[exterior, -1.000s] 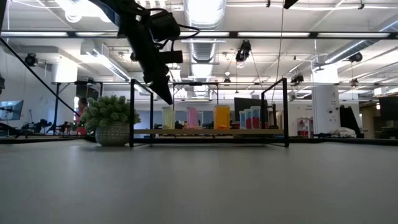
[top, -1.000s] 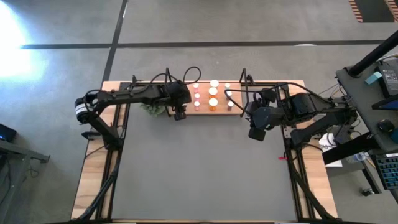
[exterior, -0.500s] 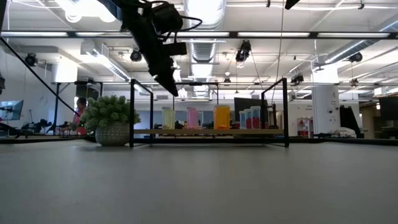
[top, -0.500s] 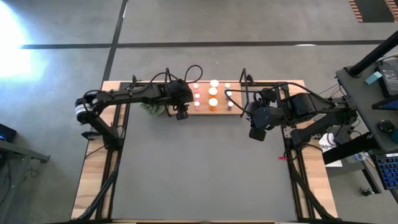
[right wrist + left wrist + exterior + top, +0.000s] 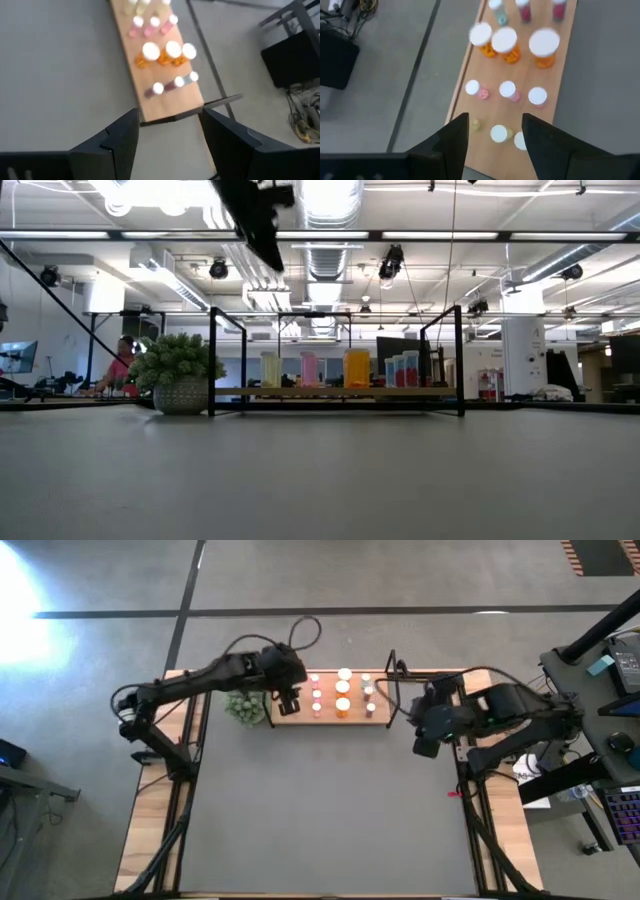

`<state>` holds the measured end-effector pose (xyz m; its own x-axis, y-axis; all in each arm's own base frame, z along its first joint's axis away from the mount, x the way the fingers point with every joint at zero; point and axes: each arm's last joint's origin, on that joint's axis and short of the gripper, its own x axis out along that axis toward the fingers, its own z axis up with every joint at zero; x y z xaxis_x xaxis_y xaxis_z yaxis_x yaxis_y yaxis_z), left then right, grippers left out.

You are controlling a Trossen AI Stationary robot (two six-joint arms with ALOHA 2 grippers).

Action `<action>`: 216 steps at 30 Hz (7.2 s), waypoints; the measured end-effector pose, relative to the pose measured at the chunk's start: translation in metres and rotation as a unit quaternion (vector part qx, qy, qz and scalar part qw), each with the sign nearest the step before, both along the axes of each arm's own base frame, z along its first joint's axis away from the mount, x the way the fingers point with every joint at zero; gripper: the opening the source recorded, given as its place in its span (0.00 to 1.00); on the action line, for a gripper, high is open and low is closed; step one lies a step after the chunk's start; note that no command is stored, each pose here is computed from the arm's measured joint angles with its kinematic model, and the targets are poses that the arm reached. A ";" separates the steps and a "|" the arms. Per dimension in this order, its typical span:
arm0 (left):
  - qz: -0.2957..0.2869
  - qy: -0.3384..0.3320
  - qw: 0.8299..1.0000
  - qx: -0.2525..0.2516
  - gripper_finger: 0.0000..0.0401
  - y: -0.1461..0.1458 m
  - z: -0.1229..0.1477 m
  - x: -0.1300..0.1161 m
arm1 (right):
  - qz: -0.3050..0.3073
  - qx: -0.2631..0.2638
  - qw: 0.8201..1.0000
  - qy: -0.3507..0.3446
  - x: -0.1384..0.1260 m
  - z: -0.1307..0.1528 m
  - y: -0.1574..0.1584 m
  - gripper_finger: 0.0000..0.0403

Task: Pick and place medicine bottles onto shelf by color
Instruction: Return to Home Position

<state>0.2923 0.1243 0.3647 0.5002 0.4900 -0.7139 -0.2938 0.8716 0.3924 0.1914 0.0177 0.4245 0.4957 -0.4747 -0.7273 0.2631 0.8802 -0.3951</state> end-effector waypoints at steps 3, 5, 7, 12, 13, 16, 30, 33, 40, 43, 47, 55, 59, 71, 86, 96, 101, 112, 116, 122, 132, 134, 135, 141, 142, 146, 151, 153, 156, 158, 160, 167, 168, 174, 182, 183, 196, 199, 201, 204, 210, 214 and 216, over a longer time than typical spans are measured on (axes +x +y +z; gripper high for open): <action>-0.007 -0.023 1.000 -0.006 0.42 -0.008 0.028 -0.017 | -0.012 0.005 0.999 -0.052 -0.014 0.011 -0.008 0.51; -0.011 -0.048 0.999 -0.003 0.42 -0.015 0.046 -0.034 | -0.023 0.010 0.995 -0.097 -0.023 0.016 -0.013 0.51; -0.007 -0.078 0.997 -0.007 0.42 -0.023 0.060 -0.053 | -0.029 0.016 0.990 -0.137 -0.030 0.017 -0.016 0.51; 0.035 -0.182 0.982 -0.037 0.42 -0.048 0.083 -0.116 | -0.018 0.018 0.985 -0.174 -0.041 -0.002 -0.018 0.51; 0.042 -0.205 0.977 -0.044 0.42 -0.054 0.086 -0.129 | -0.012 0.018 0.985 -0.173 -0.042 -0.009 -0.018 0.51; 0.062 -0.272 0.958 -0.068 0.42 -0.069 0.087 -0.165 | 0.018 0.035 0.981 -0.188 -0.045 -0.028 -0.016 0.51; -0.027 -0.543 0.836 -0.070 0.42 -0.088 0.005 -0.188 | 0.096 0.113 0.910 -0.387 -0.042 -0.100 -0.011 0.51; -0.045 -0.573 0.815 -0.076 0.42 -0.086 -0.022 -0.179 | 0.096 0.118 0.903 -0.401 -0.036 -0.115 -0.010 0.51; -0.068 -0.613 0.784 -0.066 0.42 -0.083 -0.075 -0.167 | 0.102 0.120 0.869 -0.469 -0.026 -0.151 -0.009 0.51; -0.067 -0.629 0.771 -0.077 0.42 -0.082 -0.091 -0.165 | 0.098 0.131 0.852 -0.497 -0.026 -0.164 -0.009 0.51; -0.058 -0.632 0.766 -0.101 0.42 -0.082 -0.113 -0.164 | 0.092 0.144 0.841 -0.513 -0.028 -0.181 -0.009 0.51; -0.040 -0.620 0.772 -0.135 0.42 -0.083 -0.144 -0.168 | 0.069 0.183 0.839 -0.508 -0.033 -0.212 -0.010 0.51; -0.043 -0.615 0.771 -0.159 0.42 -0.085 -0.157 -0.171 | 0.062 0.194 0.841 -0.502 -0.037 -0.227 -0.010 0.51; -0.040 -0.604 0.770 -0.200 0.42 -0.087 -0.176 -0.175 | 0.030 0.248 0.815 -0.524 -0.050 -0.259 -0.012 0.51; -0.022 -0.571 0.792 -0.214 0.42 -0.085 -0.186 -0.168 | 0.004 0.276 0.817 -0.506 -0.050 -0.265 -0.012 0.51; -0.004 -0.537 0.813 -0.226 0.42 -0.083 -0.196 -0.162 | 0.003 0.275 0.820 -0.502 -0.051 -0.266 -0.012 0.51; 0.007 -0.514 0.825 -0.233 0.42 -0.082 -0.204 -0.159 | 0.003 0.275 0.820 -0.502 -0.051 -0.266 -0.012 0.51; 0.034 -0.457 0.853 -0.250 0.42 -0.080 -0.221 -0.153 | 0.003 0.275 0.821 -0.500 -0.051 -0.266 -0.012 0.51; 0.026 -0.475 0.845 -0.245 0.42 -0.081 -0.215 -0.156 | 0.007 0.276 0.810 -0.516 -0.055 -0.261 -0.012 0.51; -0.005 -0.539 0.812 -0.225 0.42 -0.084 -0.196 -0.166 | 0.024 0.282 0.766 -0.578 -0.067 -0.243 -0.013 0.51; -0.051 -0.628 0.752 -0.193 0.42 -0.090 -0.171 -0.184 | 0.054 0.287 0.675 -0.678 -0.092 -0.218 -0.016 0.51; -0.057 -0.640 0.743 -0.188 0.42 -0.091 -0.167 -0.187 | 0.058 0.287 0.659 -0.693 -0.097 -0.214 -0.017 0.51; -0.061 -0.646 0.738 -0.186 0.42 -0.091 -0.166 -0.188 | 0.061 0.287 0.649 -0.702 -0.099 -0.212 -0.017 0.51; -0.078 -0.677 0.711 -0.172 0.42 -0.094 -0.158 -0.197 | 0.070 0.287 0.618 -0.729 -0.109 -0.207 -0.018 0.51; -0.080 -0.681 0.707 -0.170 0.42 -0.094 -0.157 -0.198 | 0.071 0.287 0.612 -0.733 -0.110 -0.206 -0.018 0.51; -0.086 -0.692 0.698 -0.165 0.42 -0.096 -0.155 -0.202 | 0.072 0.287 0.611 -0.734 -0.111 -0.206 -0.018 0.51; -0.090 -0.699 0.691 -0.162 0.42 -0.096 -0.153 -0.204 | 0.070 0.286 0.617 -0.730 -0.110 -0.207 -0.018 0.51; -0.090 -0.699 0.691 -0.162 0.42 -0.096 -0.153 -0.204 | 0.070 0.286 0.616 -0.730 -0.110 -0.207 -0.018 0.51; -0.089 -0.697 0.693 -0.163 0.42 -0.096 -0.153 -0.203 | 0.070 0.286 0.618 -0.729 -0.109 -0.207 -0.018 0.51; -0.088 -0.694 0.695 -0.164 0.42 -0.096 -0.154 -0.202 | 0.069 0.286 0.621 -0.726 -0.108 -0.207 -0.018 0.51; -0.087 -0.692 0.697 -0.165 0.42 -0.096 -0.154 -0.202 | 0.068 0.286 0.623 -0.725 -0.108 -0.208 -0.018 0.51; -0.083 -0.685 0.704 -0.169 0.42 -0.095 -0.156 -0.199 | 0.066 0.287 0.630 -0.718 -0.106 -0.209 -0.018 0.51; -0.082 -0.684 0.705 -0.169 0.42 -0.095 -0.156 -0.199 | 0.066 0.287 0.631 -0.718 -0.105 -0.209 -0.018 0.51; -0.080 -0.680 0.709 -0.171 0.42 -0.094 -0.157 -0.198 | 0.066 0.287 0.630 -0.718 -0.106 -0.209 -0.018 0.51; -0.078 -0.677 0.711 -0.172 0.42 -0.094 -0.158 -0.197 | 0.066 0.287 0.630 -0.718 -0.106 -0.209 -0.018 0.51; -0.078 -0.677 0.711 -0.172 0.42 -0.094 -0.158 -0.197 | 0.066 0.287 0.630 -0.718 -0.106 -0.209 -0.018 0.51; -0.078 -0.677 0.711 -0.172 0.42 -0.094 -0.158 -0.197 | 0.066 0.287 0.630 -0.718 -0.106 -0.209 -0.018 0.51; -0.078 -0.677 0.711 -0.172 0.42 -0.094 -0.158 -0.197 | 0.066 0.287 0.630 -0.718 -0.105 -0.209 -0.018 0.51; -0.078 -0.677 0.711 -0.172 0.42 -0.094 -0.158 -0.197 | 0.066 0.287 0.630 -0.718 -0.106 -0.209 -0.018 0.51; -0.078 -0.677 0.711 -0.172 0.42 -0.094 -0.158 -0.197 | 0.066 0.287 0.631 -0.718 -0.106 -0.209 -0.018 0.51; -0.078 -0.677 0.711 -0.172 0.42 -0.094 -0.158 -0.197 | 0.066 0.287 0.630 -0.718 -0.106 -0.209 -0.018 0.51; -0.078 -0.677 0.711 -0.172 0.42 -0.094 -0.158 -0.197 | 0.066 0.287 0.630 -0.718 -0.106 -0.209 -0.018 0.51; -0.078 -0.677 0.711 -0.172 0.42 -0.094 -0.158 -0.197 | 0.066 0.287 0.630 -0.718 -0.106 -0.209 -0.018 0.51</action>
